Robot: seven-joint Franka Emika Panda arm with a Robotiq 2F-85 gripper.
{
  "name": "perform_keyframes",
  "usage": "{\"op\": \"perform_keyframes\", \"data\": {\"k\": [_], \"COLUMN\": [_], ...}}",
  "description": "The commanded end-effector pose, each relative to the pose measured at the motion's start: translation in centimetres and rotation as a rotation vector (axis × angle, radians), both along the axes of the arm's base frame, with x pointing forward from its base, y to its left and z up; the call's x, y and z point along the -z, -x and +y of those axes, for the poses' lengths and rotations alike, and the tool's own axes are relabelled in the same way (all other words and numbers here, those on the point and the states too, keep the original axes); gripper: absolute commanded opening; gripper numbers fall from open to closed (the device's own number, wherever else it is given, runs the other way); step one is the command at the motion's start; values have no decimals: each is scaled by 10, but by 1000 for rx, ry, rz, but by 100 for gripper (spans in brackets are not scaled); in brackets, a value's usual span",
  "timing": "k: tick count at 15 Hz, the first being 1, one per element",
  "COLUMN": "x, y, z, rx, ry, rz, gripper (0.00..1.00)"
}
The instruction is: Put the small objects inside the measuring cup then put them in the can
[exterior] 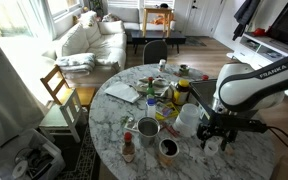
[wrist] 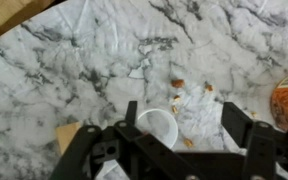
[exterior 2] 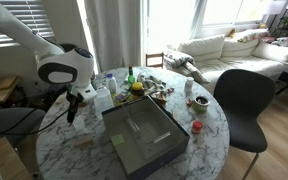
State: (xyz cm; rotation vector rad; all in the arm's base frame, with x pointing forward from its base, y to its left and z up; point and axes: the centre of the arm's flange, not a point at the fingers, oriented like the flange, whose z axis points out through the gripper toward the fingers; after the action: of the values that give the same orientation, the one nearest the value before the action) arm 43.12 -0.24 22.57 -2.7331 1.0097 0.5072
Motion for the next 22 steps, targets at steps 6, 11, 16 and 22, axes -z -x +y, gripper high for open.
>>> {"op": "perform_keyframes", "data": {"k": [6, 11, 16, 22], "x": [10, 32, 48, 59], "y": [1, 3, 9, 7], "z": [15, 24, 30, 32], "rx": [-26, -25, -43, -66], "ry": [-15, -32, -29, -26], "rz": [13, 49, 65, 48], "gripper": [100, 100, 100, 62]}}
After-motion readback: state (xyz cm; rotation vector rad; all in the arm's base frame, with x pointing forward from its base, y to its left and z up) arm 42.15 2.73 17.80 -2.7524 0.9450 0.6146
